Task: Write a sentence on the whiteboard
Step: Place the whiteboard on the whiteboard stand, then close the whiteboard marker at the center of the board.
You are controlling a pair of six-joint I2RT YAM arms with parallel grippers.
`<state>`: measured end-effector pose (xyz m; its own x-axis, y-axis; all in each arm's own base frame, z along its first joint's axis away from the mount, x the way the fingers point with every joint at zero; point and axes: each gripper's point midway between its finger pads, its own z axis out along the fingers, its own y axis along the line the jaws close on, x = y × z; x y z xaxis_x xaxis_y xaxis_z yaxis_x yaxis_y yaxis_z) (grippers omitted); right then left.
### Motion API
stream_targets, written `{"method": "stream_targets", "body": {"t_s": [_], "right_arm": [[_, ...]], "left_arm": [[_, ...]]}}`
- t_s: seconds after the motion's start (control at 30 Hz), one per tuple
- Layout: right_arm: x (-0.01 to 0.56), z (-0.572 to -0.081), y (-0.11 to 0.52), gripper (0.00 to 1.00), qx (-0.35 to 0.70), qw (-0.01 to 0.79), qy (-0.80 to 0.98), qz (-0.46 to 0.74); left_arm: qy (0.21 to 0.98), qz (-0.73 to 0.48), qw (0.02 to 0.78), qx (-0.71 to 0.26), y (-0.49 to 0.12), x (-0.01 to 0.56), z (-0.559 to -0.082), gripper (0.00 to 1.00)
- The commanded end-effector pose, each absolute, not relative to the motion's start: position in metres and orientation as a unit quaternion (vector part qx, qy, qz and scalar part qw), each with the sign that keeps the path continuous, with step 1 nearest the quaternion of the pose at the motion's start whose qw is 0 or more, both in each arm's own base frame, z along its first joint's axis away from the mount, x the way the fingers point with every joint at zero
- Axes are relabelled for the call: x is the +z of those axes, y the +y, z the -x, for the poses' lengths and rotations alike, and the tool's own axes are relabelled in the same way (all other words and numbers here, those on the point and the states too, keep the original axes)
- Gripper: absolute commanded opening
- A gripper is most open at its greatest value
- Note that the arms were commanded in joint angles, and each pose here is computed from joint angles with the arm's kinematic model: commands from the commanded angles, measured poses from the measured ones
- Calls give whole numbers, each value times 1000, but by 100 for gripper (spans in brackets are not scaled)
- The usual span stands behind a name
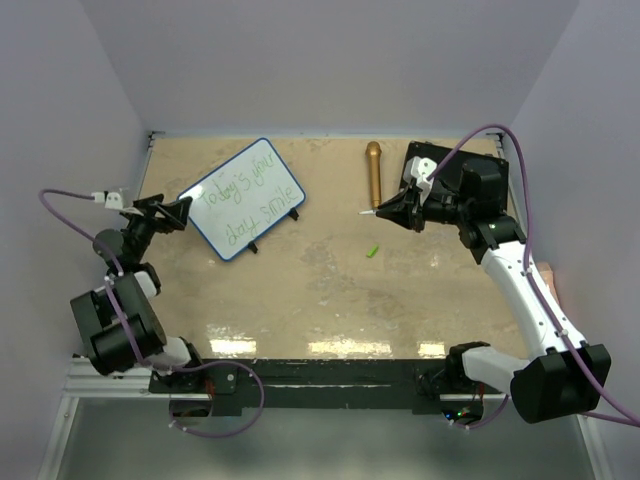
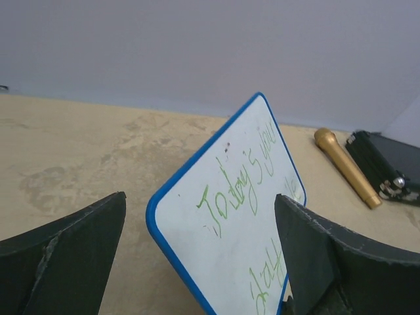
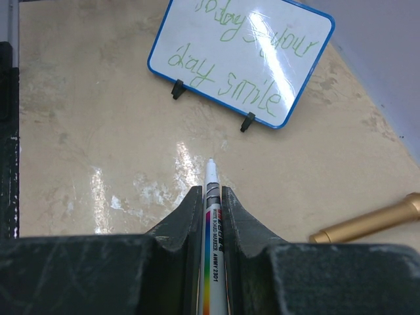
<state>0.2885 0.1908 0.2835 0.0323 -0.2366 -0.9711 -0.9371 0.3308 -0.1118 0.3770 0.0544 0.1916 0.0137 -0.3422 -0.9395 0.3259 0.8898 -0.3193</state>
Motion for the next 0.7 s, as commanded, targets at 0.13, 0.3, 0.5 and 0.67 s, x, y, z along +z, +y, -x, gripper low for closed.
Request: {"method": "stream_targets", "body": {"t_s": [0.13,0.3,0.5,0.67], "right_arm": [[285,-299,182,0,309,539,627,469],[286,-314,157,0,285,544,656,438],[282,-331,105,0,241,557,702,372],[277,-339,81,0,222,558,722,344]], "left_arm": [[674,50,702,-223,28,271,-345,100],[727,-29,629,-273,-73,264,-335,100],[753,-135,556,-324,-198,246,-319,100],[793,-219,474,-313,-291,192,-315,99]]}}
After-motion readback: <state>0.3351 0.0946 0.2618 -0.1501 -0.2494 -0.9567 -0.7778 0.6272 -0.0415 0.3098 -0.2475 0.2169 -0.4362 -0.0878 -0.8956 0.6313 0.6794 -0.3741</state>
